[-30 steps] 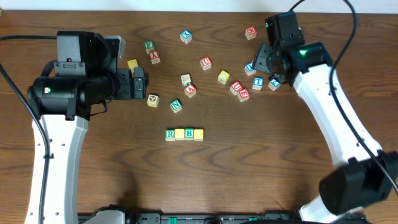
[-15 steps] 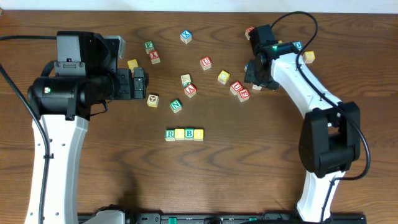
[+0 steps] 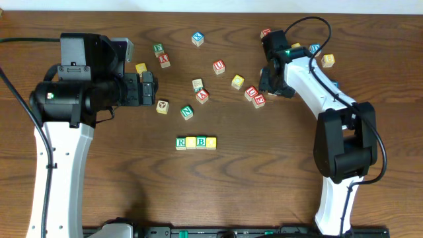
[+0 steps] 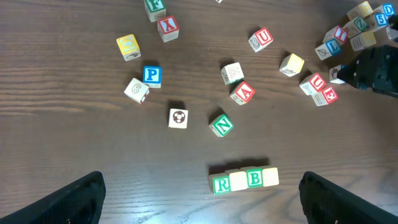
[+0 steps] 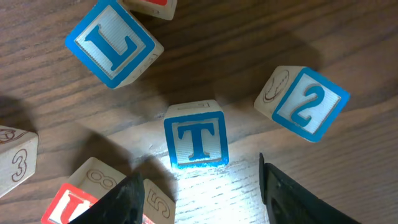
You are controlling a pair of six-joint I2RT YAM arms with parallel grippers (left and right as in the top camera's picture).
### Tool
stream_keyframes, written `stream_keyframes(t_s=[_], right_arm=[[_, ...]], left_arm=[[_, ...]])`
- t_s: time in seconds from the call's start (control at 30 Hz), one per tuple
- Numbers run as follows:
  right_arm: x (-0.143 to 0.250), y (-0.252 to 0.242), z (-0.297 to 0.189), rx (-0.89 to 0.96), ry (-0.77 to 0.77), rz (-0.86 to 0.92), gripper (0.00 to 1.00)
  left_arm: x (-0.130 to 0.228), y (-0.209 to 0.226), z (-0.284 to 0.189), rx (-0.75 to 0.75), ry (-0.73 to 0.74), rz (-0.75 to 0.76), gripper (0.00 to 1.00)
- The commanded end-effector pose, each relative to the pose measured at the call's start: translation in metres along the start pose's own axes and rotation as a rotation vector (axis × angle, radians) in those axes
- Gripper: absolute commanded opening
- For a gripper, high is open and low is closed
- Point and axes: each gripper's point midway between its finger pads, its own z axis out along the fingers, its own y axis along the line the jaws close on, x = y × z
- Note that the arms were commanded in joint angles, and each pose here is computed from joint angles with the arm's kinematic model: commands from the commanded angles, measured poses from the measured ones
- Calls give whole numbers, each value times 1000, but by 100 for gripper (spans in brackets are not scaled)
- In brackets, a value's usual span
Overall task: Spell out ROBOT
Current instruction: 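Lower the right gripper over the blue T block and close on it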
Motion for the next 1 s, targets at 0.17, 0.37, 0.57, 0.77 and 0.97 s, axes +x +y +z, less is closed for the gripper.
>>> stream_keyframes(t_s=[0.17,0.37,0.57,0.77,0.97], right_arm=[[-16,-1,1,15,-62,-73,55],[-21,1,2,7,-84,-85,54],[-16,0,12,6,-87,-84,50],[-12,-3,20,13,-89,-84,50],[-10,-5,23,22,-89,-84,44]], left_arm=[[-4,-2,-4,7,-15,19,98],[-4,-2,-4,7,-15,19,98],[-4,-2,-4,7,-15,19,98],[-4,-2,-4,7,-15,19,98],[-4,-2,-4,7,-15,19,98]])
